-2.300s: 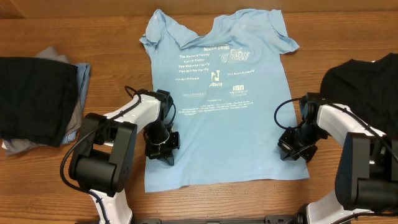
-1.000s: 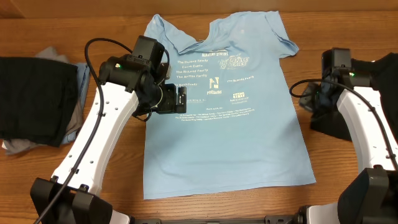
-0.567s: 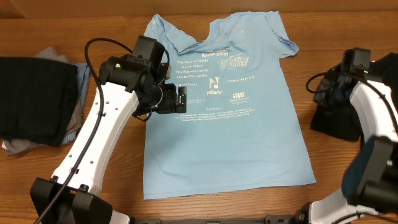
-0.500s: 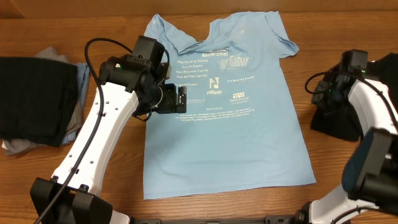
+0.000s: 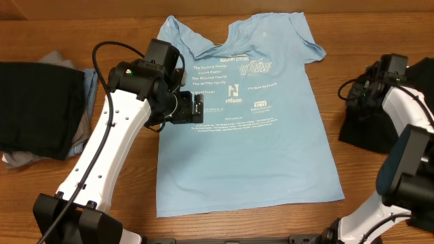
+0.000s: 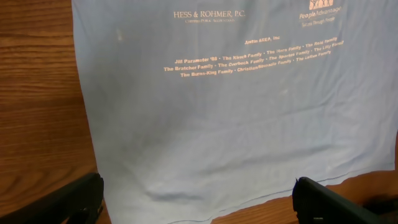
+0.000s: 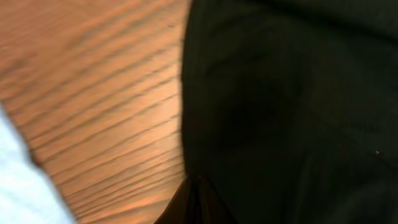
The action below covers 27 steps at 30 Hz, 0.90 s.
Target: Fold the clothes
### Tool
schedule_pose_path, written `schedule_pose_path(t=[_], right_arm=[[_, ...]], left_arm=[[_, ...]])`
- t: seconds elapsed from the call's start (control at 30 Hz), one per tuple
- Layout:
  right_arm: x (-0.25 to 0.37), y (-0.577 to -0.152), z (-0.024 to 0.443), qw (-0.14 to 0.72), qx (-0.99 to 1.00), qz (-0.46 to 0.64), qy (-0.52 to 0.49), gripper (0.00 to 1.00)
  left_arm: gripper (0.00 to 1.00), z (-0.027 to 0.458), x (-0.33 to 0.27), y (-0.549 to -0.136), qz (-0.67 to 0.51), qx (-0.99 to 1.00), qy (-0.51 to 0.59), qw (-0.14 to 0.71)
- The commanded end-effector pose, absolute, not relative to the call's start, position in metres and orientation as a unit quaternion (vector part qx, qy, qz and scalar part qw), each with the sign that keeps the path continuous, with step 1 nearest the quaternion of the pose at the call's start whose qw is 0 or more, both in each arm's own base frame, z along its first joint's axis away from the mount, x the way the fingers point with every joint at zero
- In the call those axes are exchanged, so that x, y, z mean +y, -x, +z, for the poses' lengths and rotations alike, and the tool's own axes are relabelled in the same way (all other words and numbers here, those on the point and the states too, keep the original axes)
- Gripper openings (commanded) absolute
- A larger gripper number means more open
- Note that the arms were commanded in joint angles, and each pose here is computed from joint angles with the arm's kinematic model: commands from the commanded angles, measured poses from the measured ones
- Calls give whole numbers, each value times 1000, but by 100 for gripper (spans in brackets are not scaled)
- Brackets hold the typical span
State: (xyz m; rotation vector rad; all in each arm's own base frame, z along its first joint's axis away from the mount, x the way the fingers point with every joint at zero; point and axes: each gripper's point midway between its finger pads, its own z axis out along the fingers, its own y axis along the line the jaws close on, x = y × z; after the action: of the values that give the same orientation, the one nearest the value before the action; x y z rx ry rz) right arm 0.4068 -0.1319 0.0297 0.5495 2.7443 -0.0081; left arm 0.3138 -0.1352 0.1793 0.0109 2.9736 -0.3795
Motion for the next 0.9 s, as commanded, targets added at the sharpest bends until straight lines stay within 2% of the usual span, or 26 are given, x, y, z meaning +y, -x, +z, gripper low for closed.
schedule_pose_path(t=[0.0,0.27,0.57,0.7,0.87], right_arm=[[-138,-411,11,160,968,-6,-193,4],[-174,-402,-22,139,963,-63,-221,4],[-286,-341,-22,131,919,-121,-353,4],[-334,-320,-14,174,889,-81,-416,4],[-362,-333,16,234,872,-37,-428,4]], left_arm=[[100,180,-137,-315,-124,989,-12,74],[100,180,-137,-315,-124,989,-12,74],[100,180,-137,-315,-124,989,-12,74],[100,180,-137,-315,-124,989,-12,74],[100,180,-137,-315,-124,989,-12,74]])
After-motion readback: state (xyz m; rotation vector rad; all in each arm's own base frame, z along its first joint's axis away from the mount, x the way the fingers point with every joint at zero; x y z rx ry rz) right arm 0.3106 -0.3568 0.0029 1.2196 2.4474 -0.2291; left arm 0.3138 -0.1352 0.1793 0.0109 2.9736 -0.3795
